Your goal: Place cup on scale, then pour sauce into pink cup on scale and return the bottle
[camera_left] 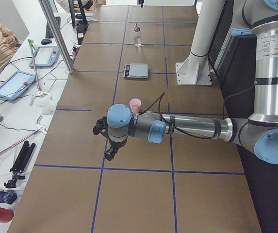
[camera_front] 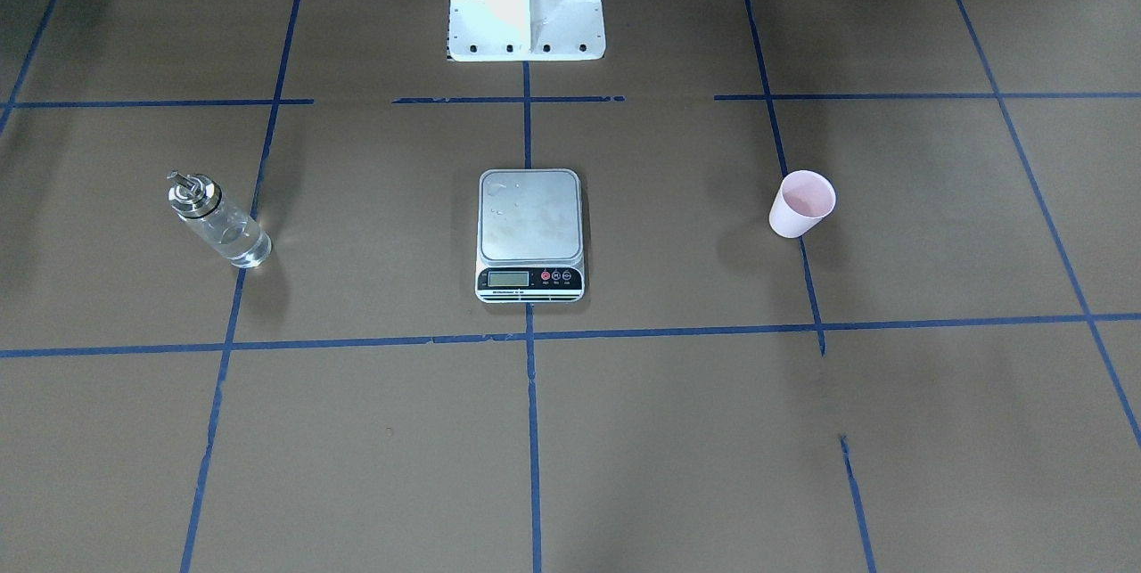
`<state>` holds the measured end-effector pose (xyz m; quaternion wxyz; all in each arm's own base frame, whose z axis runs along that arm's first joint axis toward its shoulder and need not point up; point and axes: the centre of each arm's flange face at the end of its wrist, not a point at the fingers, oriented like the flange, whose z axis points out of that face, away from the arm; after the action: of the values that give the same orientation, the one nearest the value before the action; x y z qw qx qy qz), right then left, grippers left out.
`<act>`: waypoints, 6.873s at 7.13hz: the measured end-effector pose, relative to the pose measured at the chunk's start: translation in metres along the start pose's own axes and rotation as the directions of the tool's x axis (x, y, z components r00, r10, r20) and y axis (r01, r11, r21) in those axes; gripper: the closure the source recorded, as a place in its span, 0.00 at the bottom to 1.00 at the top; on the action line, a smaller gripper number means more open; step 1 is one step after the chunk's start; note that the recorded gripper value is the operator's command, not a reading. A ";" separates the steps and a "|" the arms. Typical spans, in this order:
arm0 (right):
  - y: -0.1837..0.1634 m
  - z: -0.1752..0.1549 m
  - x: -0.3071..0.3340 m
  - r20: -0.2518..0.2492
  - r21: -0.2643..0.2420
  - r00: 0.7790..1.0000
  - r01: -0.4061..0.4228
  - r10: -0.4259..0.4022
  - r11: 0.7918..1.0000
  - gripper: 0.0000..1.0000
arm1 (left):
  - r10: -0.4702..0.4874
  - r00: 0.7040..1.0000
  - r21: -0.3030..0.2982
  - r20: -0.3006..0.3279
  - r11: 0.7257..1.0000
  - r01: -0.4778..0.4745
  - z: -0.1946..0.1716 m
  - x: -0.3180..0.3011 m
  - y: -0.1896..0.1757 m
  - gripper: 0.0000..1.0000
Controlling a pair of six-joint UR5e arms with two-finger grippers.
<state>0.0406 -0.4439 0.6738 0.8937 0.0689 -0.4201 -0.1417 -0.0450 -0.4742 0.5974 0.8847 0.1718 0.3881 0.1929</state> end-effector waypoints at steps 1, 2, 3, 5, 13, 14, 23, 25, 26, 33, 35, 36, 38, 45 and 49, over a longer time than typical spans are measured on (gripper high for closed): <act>-0.005 0.004 -0.006 0.005 0.009 1.000 0.017 -0.017 1.000 0.00 | -0.012 1.000 0.002 -0.019 1.000 0.012 0.006 0.016 -0.009 0.00; -0.009 0.009 -0.014 0.012 0.016 1.000 0.014 -0.014 1.000 0.00 | -0.038 0.998 -0.005 -0.043 0.999 0.038 0.018 0.042 -0.024 0.01; -0.014 0.016 -0.022 0.018 0.018 1.000 0.014 -0.015 1.000 0.00 | -0.091 0.993 -0.011 -0.072 0.996 0.091 0.034 0.079 -0.042 0.01; -0.018 0.025 -0.033 0.036 0.014 0.999 0.033 -0.034 0.999 0.00 | -0.196 0.972 -0.040 -0.126 0.980 0.193 0.057 0.163 -0.071 0.01; -0.018 0.038 -0.031 0.049 -0.010 0.998 0.027 -0.026 1.000 0.00 | -0.345 0.935 -0.160 -0.082 0.931 0.329 0.157 0.317 -0.116 0.23; -0.017 0.039 -0.031 0.051 -0.011 0.998 0.025 -0.024 1.000 0.00 | -0.347 0.935 -0.167 -0.073 0.929 0.331 0.165 0.321 -0.117 0.42; -0.017 0.040 -0.031 0.065 -0.012 0.998 0.022 -0.021 1.000 0.00 | -0.519 0.854 -0.186 -0.031 0.843 0.505 0.120 0.419 -0.210 1.00; -0.020 0.039 -0.034 0.087 -0.006 0.996 0.025 -0.024 1.000 0.00 | -0.593 0.803 -0.210 -0.055 0.793 0.571 0.111 0.525 -0.255 1.00; -0.020 0.039 -0.035 0.094 -0.005 0.995 0.025 -0.025 1.000 0.00 | -0.603 0.796 -0.204 -0.054 0.787 0.582 0.118 0.567 -0.278 1.00; -0.021 0.041 -0.038 0.112 -0.008 0.993 0.029 -0.028 1.000 0.00 | -0.572 0.820 -0.220 -0.030 0.804 0.552 0.153 0.663 -0.312 1.00; -0.021 0.041 -0.038 0.113 -0.007 0.993 0.030 -0.029 1.000 0.00 | -0.566 0.824 -0.215 -0.034 0.809 0.547 0.153 0.666 -0.313 1.00; -0.021 0.041 -0.038 0.113 -0.007 0.993 0.031 -0.030 1.000 0.00 | -0.564 0.825 -0.208 -0.034 0.811 0.546 0.153 0.666 -0.313 1.00; -0.021 0.040 -0.039 0.112 -0.005 0.993 0.032 -0.032 0.999 0.00 | -0.562 0.827 -0.185 -0.027 0.816 0.548 0.155 0.664 -0.315 0.91; -0.030 0.032 -0.049 0.113 0.016 0.994 -0.001 -0.001 1.000 0.00 | -0.544 0.834 -0.157 -0.092 0.835 0.528 0.134 0.666 -0.314 0.24; -0.037 0.080 -0.162 0.199 0.142 0.973 -0.147 0.117 0.979 0.00 | -0.532 0.820 -0.052 -0.211 0.844 0.534 0.045 0.624 -0.303 0.24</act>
<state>-0.1265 -0.4286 0.5970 0.8490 0.0963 -0.5167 -0.0544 0.4413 -0.4474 0.1017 0.8545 0.0385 0.5159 -0.0463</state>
